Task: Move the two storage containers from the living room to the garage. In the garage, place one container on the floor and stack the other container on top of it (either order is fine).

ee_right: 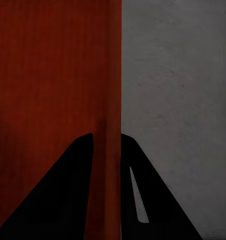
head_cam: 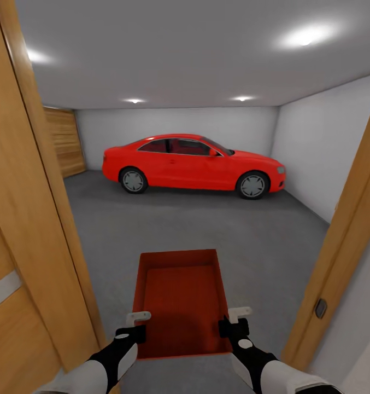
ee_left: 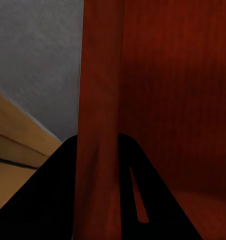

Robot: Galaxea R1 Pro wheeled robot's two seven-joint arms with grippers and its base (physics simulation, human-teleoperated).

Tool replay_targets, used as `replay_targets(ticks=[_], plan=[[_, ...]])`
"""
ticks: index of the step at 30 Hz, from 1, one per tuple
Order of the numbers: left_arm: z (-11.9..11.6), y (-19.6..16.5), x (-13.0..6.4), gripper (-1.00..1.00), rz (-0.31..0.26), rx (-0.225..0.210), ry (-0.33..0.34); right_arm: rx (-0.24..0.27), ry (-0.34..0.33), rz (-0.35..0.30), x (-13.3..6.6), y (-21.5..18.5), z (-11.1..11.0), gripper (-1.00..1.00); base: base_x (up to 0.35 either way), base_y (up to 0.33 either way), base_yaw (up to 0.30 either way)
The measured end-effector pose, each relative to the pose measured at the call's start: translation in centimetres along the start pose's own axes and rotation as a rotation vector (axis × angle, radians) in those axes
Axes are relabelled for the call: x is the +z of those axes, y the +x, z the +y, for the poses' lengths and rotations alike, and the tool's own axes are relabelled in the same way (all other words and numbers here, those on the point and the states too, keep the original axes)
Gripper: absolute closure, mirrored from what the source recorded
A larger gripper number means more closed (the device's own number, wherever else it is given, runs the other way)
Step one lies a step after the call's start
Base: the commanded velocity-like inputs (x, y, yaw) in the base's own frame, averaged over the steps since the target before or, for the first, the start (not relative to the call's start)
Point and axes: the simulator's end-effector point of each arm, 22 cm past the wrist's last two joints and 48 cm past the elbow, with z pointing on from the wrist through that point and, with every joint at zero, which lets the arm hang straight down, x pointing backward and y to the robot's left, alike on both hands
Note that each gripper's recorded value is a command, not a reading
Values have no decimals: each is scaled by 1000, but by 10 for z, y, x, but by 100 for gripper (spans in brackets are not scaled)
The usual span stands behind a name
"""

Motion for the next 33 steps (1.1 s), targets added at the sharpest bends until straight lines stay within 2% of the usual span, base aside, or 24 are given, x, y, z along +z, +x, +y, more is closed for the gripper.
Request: replay_targets(ticks=[9, 33], plan=[[0, 1, 0, 100, 1, -2, -1, -3, -1, 1, 0, 0, -1, 100, 0, 0, -206], [3, 2, 1, 100, 1, 1, 6, -6, 2, 0, -1, 2, 3, 100, 3, 13, -5]])
